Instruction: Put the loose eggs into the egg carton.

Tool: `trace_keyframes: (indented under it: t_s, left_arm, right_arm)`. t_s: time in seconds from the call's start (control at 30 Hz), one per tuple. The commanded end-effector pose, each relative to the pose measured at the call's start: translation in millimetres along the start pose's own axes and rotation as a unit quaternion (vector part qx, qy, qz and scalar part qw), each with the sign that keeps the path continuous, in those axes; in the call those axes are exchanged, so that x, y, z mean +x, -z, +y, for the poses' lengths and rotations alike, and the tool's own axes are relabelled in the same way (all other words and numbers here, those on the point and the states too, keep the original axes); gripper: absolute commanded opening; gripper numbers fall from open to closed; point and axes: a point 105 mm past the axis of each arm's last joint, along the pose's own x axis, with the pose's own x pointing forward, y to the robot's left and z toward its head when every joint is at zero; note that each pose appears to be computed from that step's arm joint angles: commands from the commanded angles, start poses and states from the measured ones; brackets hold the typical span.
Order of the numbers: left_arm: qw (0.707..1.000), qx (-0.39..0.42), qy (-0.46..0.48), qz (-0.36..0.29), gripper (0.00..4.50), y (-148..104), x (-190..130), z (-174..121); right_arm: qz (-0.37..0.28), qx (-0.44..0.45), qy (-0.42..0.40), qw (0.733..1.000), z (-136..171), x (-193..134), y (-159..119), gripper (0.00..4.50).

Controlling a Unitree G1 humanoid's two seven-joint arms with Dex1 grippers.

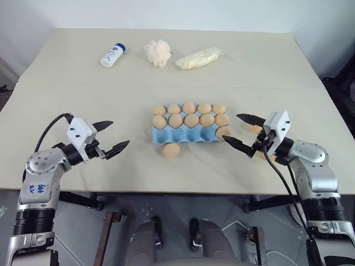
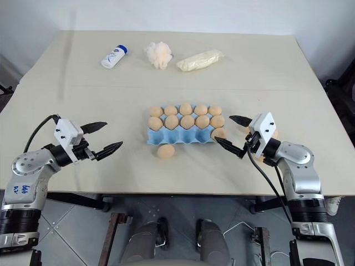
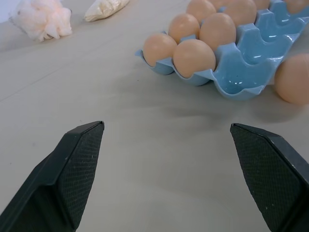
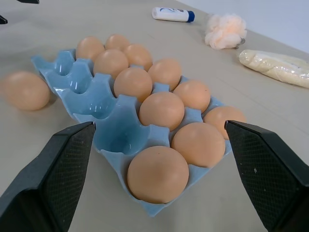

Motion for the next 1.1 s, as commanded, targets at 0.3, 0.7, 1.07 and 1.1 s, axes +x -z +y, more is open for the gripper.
trace_keyframes:
  t_s: [0.3, 0.7, 1.07, 1.1]
  left_arm:
    - [0.998, 0.019, 0.054, -0.04, 4.44, -23, 16, -13]
    - [0.963, 0.083, 0.249, -0.066, 4.44, -33, 58, -89]
    - [0.956, 0.058, 0.276, -0.077, 4.44, -38, 63, -96]
    - [0.957, 0.058, 0.274, -0.076, 4.44, -38, 62, -95]
  right_arm:
    - [-0.025, -0.015, 0.085, 0.996, -19, -41, -10, 4.5]
    - [0.068, -0.004, 0.233, 0.97, 11, -154, 15, 4.5]
    - [0.082, 0.031, 0.204, 0.975, 19, -137, 44, 4.5]
    - [0.081, 0.032, 0.198, 0.976, 11, -129, 46, 4.5]
